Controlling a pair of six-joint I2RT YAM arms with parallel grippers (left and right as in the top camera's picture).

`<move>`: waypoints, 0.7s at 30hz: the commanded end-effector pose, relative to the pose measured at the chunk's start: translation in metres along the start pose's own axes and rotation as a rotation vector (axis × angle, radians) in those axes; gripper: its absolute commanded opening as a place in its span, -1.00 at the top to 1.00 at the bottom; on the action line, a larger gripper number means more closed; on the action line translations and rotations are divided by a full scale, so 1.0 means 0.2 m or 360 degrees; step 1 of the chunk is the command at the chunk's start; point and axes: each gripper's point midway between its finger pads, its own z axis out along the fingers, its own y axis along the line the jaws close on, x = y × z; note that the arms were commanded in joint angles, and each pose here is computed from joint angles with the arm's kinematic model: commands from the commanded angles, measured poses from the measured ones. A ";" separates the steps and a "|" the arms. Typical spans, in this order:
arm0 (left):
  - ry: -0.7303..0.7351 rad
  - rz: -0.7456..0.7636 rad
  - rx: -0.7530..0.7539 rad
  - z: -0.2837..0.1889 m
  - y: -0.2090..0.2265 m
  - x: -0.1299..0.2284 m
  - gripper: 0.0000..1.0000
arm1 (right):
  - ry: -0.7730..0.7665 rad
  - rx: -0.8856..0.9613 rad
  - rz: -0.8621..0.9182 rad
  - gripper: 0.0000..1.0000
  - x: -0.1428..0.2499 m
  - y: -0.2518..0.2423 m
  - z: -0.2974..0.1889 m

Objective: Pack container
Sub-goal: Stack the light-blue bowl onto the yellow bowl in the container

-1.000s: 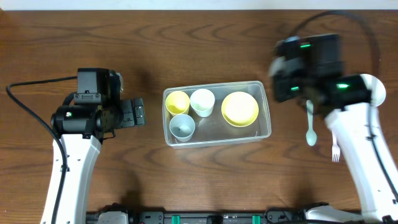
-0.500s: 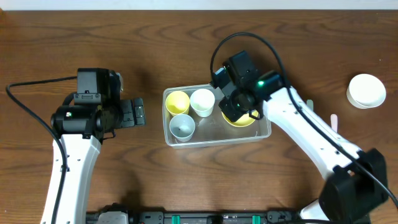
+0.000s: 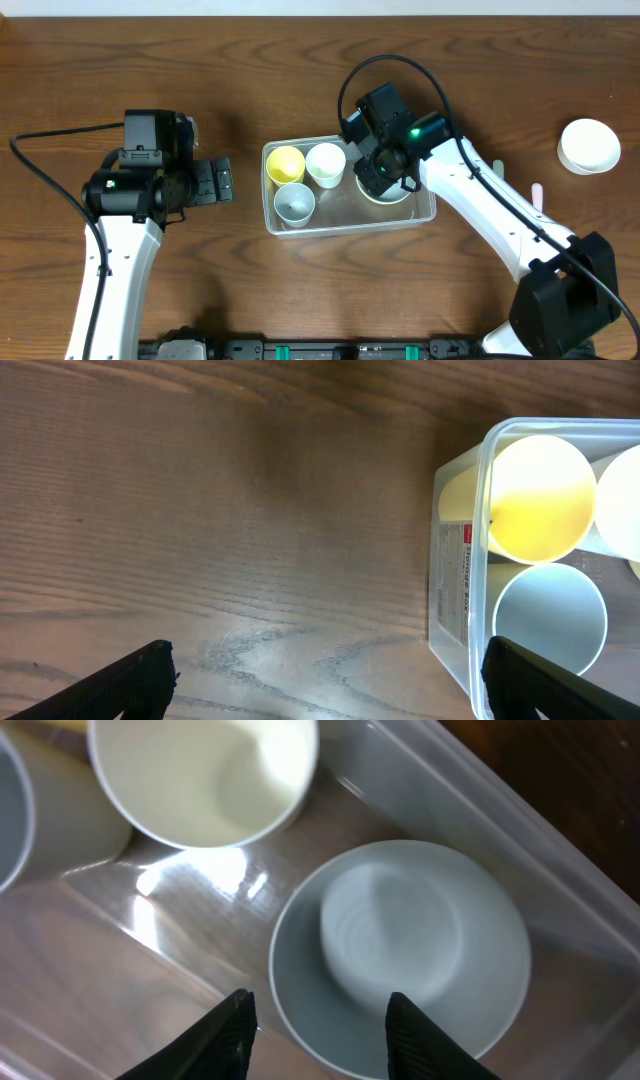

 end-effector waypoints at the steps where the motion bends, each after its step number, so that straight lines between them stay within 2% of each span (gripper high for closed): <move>1: -0.0002 -0.0017 0.0016 -0.01 -0.01 0.00 -0.96 | -0.0005 0.0154 0.0135 0.13 0.00 -0.12 -0.02; 7: -0.0002 -0.0016 0.0016 -0.01 -0.01 0.00 -0.96 | -0.0218 0.0477 0.0618 0.02 -0.03 -0.57 -0.30; 9: -0.0003 -0.0016 0.0017 -0.01 -0.01 0.00 -0.96 | -0.0318 0.0547 0.0793 -0.18 -0.02 -0.77 -0.42; 11: -0.0003 -0.0016 0.0017 -0.01 -0.01 0.00 -0.96 | -0.0404 0.0629 0.0955 -0.25 0.03 -0.98 -0.53; 16: -0.0003 -0.0016 0.0017 -0.01 -0.01 0.00 -0.96 | -0.0536 0.0809 0.1300 -0.24 0.27 -1.44 -0.68; 21: -0.0003 -0.0016 0.0017 -0.01 -0.01 0.00 -0.96 | -0.0454 0.0785 0.1503 -0.28 0.55 -1.69 -0.60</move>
